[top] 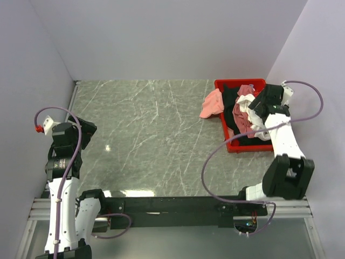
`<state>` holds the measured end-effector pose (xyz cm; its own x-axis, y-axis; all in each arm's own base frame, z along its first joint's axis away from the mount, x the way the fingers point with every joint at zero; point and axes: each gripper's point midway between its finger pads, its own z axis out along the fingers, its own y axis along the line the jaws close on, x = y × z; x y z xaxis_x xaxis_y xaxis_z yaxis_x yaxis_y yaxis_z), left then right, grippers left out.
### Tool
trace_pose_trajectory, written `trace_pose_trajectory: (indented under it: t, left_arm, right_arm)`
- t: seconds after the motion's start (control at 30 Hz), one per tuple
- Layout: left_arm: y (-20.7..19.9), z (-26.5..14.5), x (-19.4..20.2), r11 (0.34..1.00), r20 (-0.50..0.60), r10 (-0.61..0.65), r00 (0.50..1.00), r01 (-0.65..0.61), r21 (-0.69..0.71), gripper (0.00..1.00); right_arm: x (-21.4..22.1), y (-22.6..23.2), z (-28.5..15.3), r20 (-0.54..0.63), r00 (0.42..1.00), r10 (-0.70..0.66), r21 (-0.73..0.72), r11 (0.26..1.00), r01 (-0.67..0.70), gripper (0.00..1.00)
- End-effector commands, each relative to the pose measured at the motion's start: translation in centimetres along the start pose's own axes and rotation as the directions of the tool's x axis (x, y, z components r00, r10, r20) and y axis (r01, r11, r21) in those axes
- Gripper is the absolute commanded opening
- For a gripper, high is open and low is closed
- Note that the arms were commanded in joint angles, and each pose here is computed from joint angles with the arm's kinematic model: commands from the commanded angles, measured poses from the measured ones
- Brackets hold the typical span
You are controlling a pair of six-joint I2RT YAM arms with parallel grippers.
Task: Fold and stack the t-shirts
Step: Grab the tshirt from the pile
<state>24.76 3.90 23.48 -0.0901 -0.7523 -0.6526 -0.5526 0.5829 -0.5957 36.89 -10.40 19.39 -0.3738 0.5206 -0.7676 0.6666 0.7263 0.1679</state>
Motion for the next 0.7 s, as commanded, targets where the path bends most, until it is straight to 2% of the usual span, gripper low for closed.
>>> trace_pose_trajectory:
  t: [0.0,0.03,0.17,0.2,0.27,0.33,0.4,0.47,0.57,0.67]
  left_arm:
    - [-0.6,0.0,-0.6,1.0,0.025,-0.006,1.0,0.006,0.026,0.99]
    - [-0.7,-0.1,-0.5,0.999,0.018,-0.002,1.0,0.002,0.038,1.0]
    - [-0.6,-0.1,-0.7,1.0,0.025,-0.005,1.0,0.004,0.028,0.99]
    - [-0.7,0.0,-0.6,1.0,0.025,-0.008,1.0,0.008,0.03,0.99]
    - [-0.8,0.0,-0.4,0.999,0.018,-0.005,1.0,0.004,0.045,0.99]
    - [-0.8,0.0,-0.5,0.999,0.02,-0.005,1.0,0.004,0.045,0.99]
    - [-0.7,0.1,-0.5,0.999,0.021,-0.011,1.0,0.01,0.036,0.99]
    - [-0.8,0.4,-0.3,0.999,0.013,-0.011,1.0,0.01,0.045,1.0]
    - [-0.9,0.6,0.0,0.999,-0.003,-0.002,1.0,0.002,0.045,0.99]
    - [-0.7,0.6,0.1,0.999,-0.011,-0.003,1.0,0.003,0.032,0.99]
  right_arm:
    - [-1.5,0.3,2.2,0.014,1.0,-0.005,0.027,1.0,0.004,0.86]
    - [-0.6,0.7,3.0,-0.027,1.0,-0.012,0.012,1.0,0.012,0.82]
    - [-0.9,1.1,2.9,-0.027,0.999,0.018,0.001,1.0,-0.018,0.43]
    - [-1.2,1.0,2.7,-0.014,1.0,0.026,0.006,1.0,-0.026,0.3]
    - [-2.2,0.8,1.3,0.024,0.999,0.042,-0.004,0.999,-0.042,0.21]
    - [-3.3,0.5,-0.3,0.057,0.997,0.047,-0.014,0.999,-0.047,0.18]
    - [-4.2,0.3,-1.5,0.087,0.994,0.06,-0.012,0.998,-0.059,0.04]
    - [-5.1,0.1,-3.1,0.118,0.989,0.086,-0.029,0.996,-0.083,0.0]
    - [-6.0,0.1,-5.1,0.144,0.984,0.105,-0.059,0.993,-0.097,0.03]
    - [-7.6,-0.1,-7.1,0.195,0.974,0.117,-0.079,0.992,-0.103,0.01]
